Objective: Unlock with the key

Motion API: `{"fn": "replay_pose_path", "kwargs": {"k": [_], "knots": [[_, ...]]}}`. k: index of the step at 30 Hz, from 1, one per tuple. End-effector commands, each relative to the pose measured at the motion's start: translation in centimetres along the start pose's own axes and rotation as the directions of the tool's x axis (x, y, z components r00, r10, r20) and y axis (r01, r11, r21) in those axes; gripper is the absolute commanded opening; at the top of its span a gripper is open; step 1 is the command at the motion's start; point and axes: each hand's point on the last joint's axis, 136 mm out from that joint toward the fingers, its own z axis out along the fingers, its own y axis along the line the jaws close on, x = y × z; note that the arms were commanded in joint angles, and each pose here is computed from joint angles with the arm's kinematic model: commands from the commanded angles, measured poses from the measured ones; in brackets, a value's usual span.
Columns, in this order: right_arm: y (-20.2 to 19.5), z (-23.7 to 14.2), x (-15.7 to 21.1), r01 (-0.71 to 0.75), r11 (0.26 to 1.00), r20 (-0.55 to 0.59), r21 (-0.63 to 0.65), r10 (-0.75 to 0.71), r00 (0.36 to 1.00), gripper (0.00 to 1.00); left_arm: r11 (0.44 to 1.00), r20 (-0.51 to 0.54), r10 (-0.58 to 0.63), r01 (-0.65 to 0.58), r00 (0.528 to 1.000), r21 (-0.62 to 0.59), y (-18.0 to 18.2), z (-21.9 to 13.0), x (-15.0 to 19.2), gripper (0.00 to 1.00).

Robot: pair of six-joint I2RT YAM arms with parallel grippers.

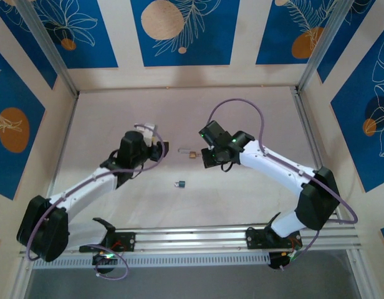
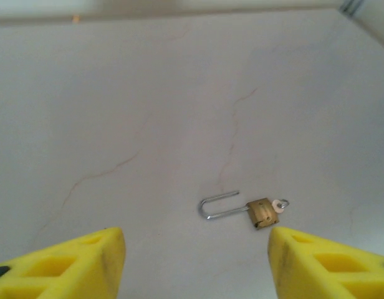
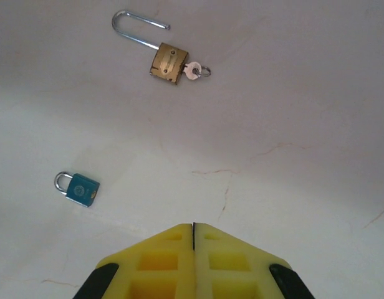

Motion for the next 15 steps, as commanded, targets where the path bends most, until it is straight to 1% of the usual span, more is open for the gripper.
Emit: {"fn": "replay_pose_path", "kwargs": {"k": [1,5,7,9,12,15], "knots": [[0.4,-3.1,-1.2,0.011,0.998,0.048,-0.067,-0.008,0.999,0.02,0.986,0.29,0.079,-0.118,0.954,0.118,-3.4,-1.6,-4.9,0.58],[0.3,-5.3,-2.2,-0.005,0.992,0.095,-0.125,0.017,0.995,0.02,0.949,0.272,0.194,-0.251,0.942,0.19,-7.4,-1.6,-3.9,0.59],[0.4,-6.2,-2.5,-0.013,0.987,0.107,-0.159,0.031,0.994,0.02,0.92,0.286,0.261,-0.327,0.922,0.218,-9.6,-1.5,-3.1,0.6],[0.6,-6.8,-2.6,-0.021,0.981,0.11,-0.195,0.043,0.993,0.02,0.876,0.323,0.329,-0.415,0.887,0.247,-12.3,-1.4,-2.1,0.69],[1.1,-7.6,-2.6,-0.032,0.967,0.113,-0.251,0.063,0.992,0.02,0.796,0.409,0.403,-0.534,0.819,0.284,-16.0,-1.6,-0.7,0.7],[1.6,-8.3,-2.4,-0.045,0.951,0.112,-0.304,0.083,0.99,0.02,0.733,0.462,0.461,-0.619,0.757,0.283,-18.4,-1.1,0.5,0.76]]}}
